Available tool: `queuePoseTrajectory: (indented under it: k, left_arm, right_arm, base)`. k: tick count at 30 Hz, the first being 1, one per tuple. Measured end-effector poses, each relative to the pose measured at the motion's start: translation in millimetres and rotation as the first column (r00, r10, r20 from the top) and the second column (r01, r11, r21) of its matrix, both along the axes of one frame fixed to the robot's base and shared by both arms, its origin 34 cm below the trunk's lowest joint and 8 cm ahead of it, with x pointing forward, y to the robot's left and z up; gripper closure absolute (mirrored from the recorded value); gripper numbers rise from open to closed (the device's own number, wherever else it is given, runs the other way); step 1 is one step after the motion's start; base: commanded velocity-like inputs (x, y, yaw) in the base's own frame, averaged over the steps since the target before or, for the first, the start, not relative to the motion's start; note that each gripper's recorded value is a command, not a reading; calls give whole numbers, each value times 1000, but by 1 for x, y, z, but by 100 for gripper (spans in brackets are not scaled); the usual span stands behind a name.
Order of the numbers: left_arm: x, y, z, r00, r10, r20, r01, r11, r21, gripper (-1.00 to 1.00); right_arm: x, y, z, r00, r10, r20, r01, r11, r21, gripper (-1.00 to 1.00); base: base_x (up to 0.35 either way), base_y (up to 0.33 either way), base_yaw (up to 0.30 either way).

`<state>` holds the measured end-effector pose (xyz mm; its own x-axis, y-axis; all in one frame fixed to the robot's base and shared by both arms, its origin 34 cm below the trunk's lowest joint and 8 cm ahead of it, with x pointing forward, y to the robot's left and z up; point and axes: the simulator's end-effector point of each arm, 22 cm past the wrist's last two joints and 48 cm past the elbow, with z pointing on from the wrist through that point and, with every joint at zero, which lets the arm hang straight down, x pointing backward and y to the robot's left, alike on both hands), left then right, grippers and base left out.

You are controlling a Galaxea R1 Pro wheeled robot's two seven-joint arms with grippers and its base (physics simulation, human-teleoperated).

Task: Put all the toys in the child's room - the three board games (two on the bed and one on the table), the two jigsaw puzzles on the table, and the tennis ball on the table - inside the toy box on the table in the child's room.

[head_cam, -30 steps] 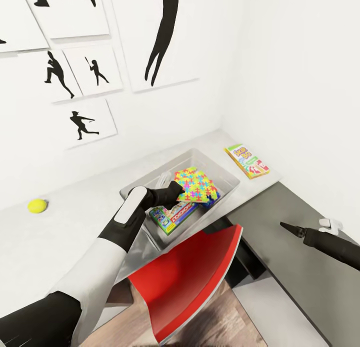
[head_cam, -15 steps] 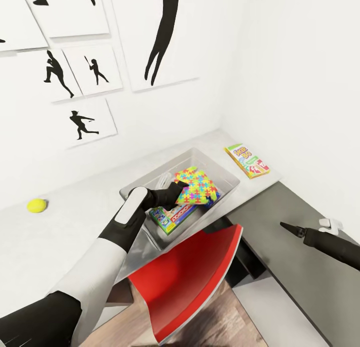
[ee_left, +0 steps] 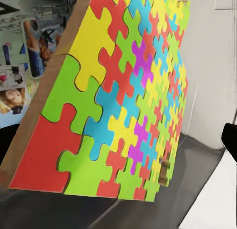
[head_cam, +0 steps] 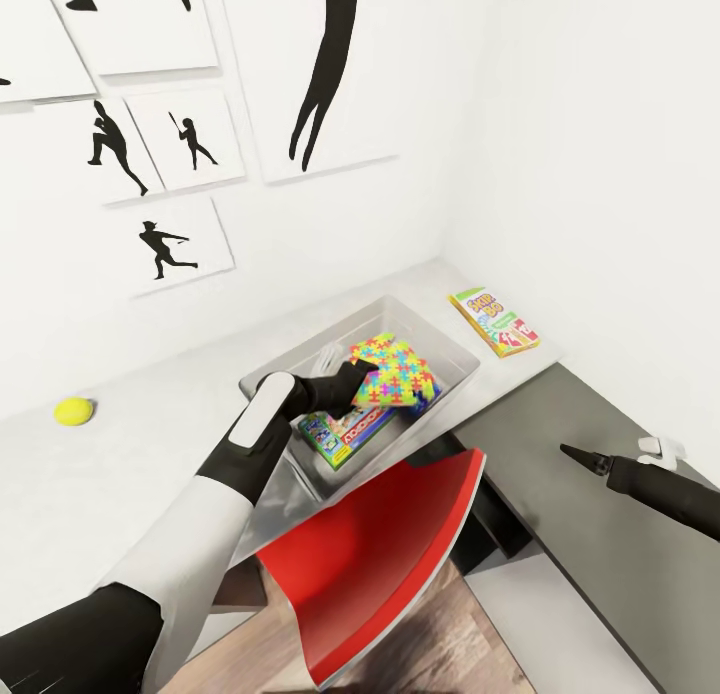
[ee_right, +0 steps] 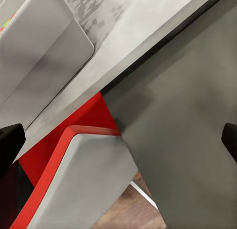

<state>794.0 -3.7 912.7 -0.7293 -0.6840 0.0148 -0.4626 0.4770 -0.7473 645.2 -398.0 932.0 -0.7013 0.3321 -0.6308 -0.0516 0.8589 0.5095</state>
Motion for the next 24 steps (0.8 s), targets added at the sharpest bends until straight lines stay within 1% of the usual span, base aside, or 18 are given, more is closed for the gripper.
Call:
queuePoseTrajectory:
  k: [7, 9, 10, 12, 13, 16, 18, 20, 24]
  left_arm:
    - [6, -1, 14, 999, 1, 32, -1, 1000, -8, -100]
    - [5, 1, 15, 1000, 1, 28, -1, 1000, 3, -100]
    - [4, 2, 13, 1000, 0, 18, 0, 1000, 16, -100]
    - [-1, 8, 7, 1000, 0, -15, 1, 998, 57, -100]
    - [-1, 8, 7, 1000, 0, -15, 1, 998, 58, -100]
    - [-9, 21, 1, 998, 6, -67, 3, 991, 132, -100]
    - [-11, 26, 6, 997, 13, -81, 0, 987, 161, -100]
    - [-11, 28, 14, 996, 17, -83, -3, 986, 167, -100]
    - [-13, 24, 27, 996, 14, -90, -1, 990, 138, -100]
  right_arm:
    - [0, 0, 0, 1000, 0, 0, 0, 1000, 0, -100]
    - [0, 0, 0, 1000, 0, 0, 0, 1000, 0, -100]
    - [0, 0, 0, 1000, 0, 0, 0, 1000, 0, -100]
    - [0, 0, 0, 1000, 0, 0, 0, 1000, 0, -100]
    - [0, 0, 0, 1000, 0, 0, 0, 1000, 0, -100]
    - [0, 0, 0, 1000, 0, 0, 0, 1000, 0, -100]
    - [0, 0, 0, 1000, 0, 0, 0, 1000, 0, -100]
    - [0, 0, 0, 1000, 0, 0, 0, 1000, 0, -100]
    - [0, 0, 0, 1000, 0, 0, 0, 1000, 0, -100]
  base:
    - [0, 0, 0]
    - [0, 0, 0]
    - [0, 0, 0]
    - [0, 0, 0]
    - [0, 0, 0]
    - [0, 0, 0]
    - [0, 0, 0]
    - [0, 0, 0]
    - [0, 0, 0]
